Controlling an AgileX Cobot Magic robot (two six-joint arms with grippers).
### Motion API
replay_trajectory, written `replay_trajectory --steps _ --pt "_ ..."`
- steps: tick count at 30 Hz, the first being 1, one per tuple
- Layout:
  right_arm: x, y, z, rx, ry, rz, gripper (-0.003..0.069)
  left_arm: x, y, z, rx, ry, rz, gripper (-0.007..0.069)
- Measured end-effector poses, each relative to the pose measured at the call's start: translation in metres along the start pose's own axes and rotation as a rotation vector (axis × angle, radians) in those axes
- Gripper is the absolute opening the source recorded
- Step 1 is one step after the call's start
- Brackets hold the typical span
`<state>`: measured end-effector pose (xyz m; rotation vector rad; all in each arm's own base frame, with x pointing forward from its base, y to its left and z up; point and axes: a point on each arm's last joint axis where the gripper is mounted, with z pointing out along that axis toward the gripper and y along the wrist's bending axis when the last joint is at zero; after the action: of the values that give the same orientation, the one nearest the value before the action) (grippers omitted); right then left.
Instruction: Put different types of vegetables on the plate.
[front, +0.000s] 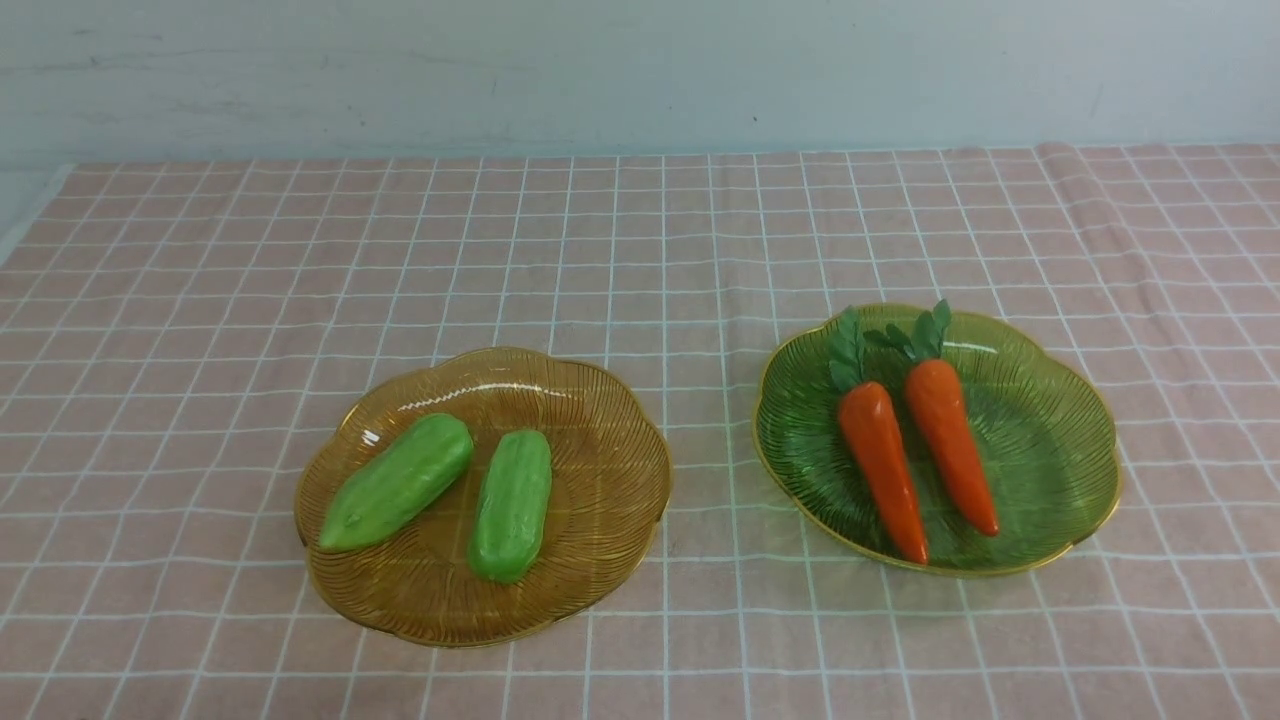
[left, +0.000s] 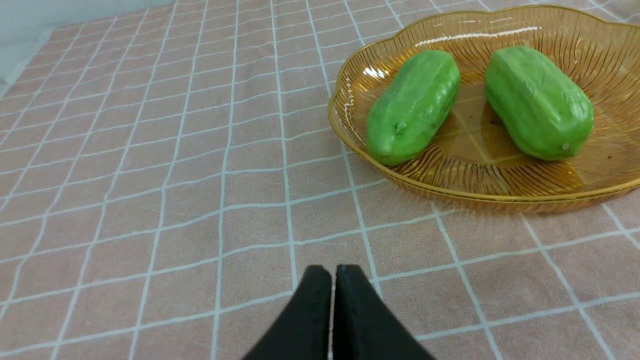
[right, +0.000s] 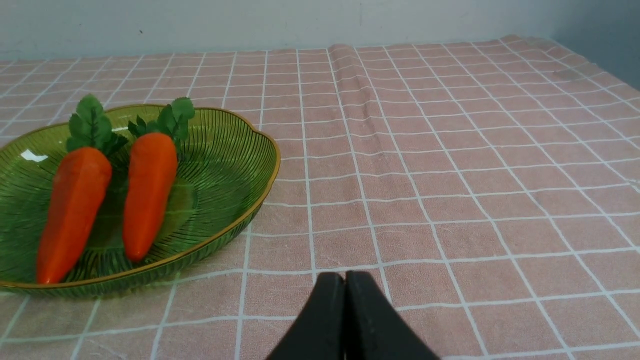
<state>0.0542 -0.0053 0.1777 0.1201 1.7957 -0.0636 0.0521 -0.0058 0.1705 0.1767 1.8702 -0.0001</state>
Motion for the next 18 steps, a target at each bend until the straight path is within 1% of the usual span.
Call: replay_trajectory --steps 18 --pt "-0.0003 0.0001 -0.0001 -0.001 -0.001 -0.006 -0.0015 0.0000 0.0000 0.0000 0.000 0.000 0.000 -0.0003"
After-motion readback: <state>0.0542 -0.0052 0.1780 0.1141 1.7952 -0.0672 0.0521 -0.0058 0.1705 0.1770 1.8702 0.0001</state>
